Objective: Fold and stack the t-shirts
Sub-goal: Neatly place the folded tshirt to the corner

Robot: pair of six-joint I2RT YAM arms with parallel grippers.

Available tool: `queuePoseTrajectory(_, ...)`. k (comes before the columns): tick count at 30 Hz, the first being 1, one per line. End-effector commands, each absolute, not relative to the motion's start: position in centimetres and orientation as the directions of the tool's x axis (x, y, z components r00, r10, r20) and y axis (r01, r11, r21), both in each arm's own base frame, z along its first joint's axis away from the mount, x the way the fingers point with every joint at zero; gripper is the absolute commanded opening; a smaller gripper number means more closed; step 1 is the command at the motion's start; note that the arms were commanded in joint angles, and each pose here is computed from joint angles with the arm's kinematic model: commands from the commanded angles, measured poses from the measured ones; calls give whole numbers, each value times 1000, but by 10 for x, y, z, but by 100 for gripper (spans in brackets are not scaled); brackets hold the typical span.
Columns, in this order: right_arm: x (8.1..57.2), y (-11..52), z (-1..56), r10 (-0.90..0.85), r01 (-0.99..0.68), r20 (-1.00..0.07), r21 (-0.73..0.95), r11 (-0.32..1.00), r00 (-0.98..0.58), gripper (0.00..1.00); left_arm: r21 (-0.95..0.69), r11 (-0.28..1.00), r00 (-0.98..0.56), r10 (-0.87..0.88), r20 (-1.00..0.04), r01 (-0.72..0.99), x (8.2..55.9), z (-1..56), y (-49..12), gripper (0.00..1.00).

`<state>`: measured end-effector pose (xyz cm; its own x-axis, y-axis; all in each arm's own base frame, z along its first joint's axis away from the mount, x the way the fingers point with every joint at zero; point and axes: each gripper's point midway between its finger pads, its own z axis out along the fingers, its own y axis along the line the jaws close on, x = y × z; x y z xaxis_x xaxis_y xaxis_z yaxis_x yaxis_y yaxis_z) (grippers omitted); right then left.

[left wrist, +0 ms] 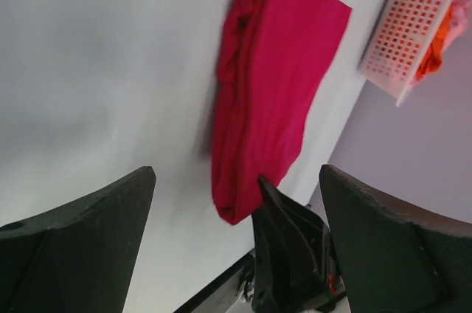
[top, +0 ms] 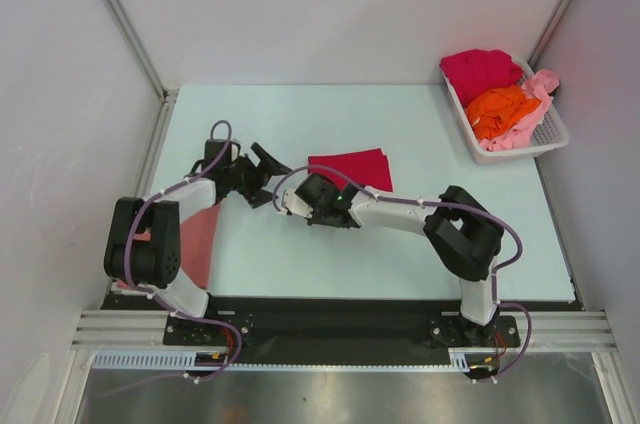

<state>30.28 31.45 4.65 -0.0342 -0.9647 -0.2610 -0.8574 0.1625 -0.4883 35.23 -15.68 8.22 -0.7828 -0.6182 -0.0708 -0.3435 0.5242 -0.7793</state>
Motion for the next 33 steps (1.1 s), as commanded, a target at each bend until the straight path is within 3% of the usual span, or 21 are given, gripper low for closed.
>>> queuePoseTrajectory(1,296,316,72,-940,-883,-341,-436,174,-17,0,-862,437,-762,-640,-99,-255,380,113,-188,100)
queuePoseTrajectory(8,296,312,93,-917,-896,-397,-392,209,-40,0,-853,416,-772,-635,-25,-314,382,94,-229,100)
queuePoseTrajectory(26,307,308,134,-843,-885,-531,-344,312,-91,0,-797,365,-723,-679,126,-482,377,48,-266,100)
queuePoseTrajectory(29,304,308,134,-838,-889,-538,-337,312,-91,0,-792,358,-698,-706,118,-495,383,44,-266,94)
queuePoseTrajectory(33,302,310,138,-823,-890,-559,-322,323,-97,0,-786,349,-691,-710,134,-511,385,32,-267,79)
